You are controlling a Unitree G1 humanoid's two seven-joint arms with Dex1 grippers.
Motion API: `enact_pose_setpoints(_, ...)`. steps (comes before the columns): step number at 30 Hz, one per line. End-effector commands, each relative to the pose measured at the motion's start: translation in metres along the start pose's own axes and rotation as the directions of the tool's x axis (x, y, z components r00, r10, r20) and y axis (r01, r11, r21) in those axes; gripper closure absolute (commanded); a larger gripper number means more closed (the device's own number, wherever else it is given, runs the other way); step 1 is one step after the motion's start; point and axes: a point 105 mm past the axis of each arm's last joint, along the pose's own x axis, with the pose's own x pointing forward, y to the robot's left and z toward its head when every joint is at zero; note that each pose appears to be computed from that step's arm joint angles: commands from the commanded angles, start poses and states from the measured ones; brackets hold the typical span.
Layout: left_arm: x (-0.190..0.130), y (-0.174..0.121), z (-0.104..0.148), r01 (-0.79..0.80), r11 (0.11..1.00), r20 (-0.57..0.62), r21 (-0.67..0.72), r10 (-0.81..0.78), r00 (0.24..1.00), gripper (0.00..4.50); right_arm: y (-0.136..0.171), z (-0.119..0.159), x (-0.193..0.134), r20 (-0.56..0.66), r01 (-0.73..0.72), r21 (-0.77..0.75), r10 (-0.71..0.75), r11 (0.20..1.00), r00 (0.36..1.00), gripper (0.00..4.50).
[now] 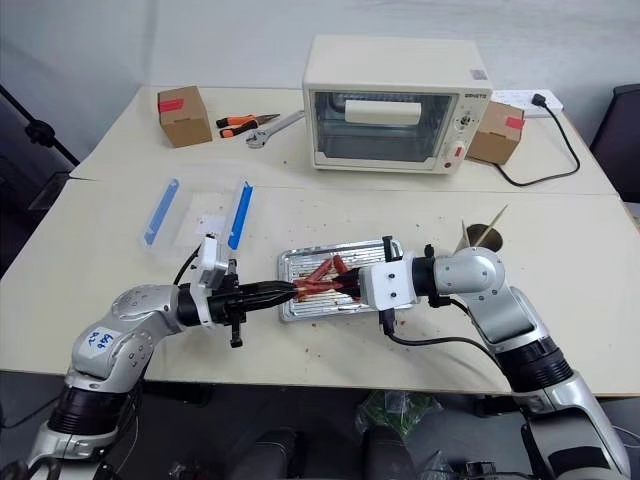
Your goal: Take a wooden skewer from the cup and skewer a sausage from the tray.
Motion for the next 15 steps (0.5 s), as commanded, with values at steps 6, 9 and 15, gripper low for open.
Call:
enact_pose_setpoints(6,0.0129,0.0026,0.0067,0.001,0.999,0.015,0.044,-0.002,1.000,4.50,-0.0013,0.0188,0.0054,0.066,-0.014,-0.074,0.019,0.997,0.998,4.01)
enact_pose_setpoints(9,0.0160,0.0020,0.0082,0.010,0.999,0.025,0.046,-0.011,1.000,4.50,-0.0003,0.0202,0.0069,0.074,-0.020,-0.072,0.025,0.997,0.997,4.01)
enact_pose_setpoints(15,0.0165,0.0006,0.0085,0.020,0.998,0.025,0.052,-0.021,0.999,4.50,-0.0008,0.0171,0.0064,0.069,-0.008,-0.015,0.009,1.000,0.998,4.01)
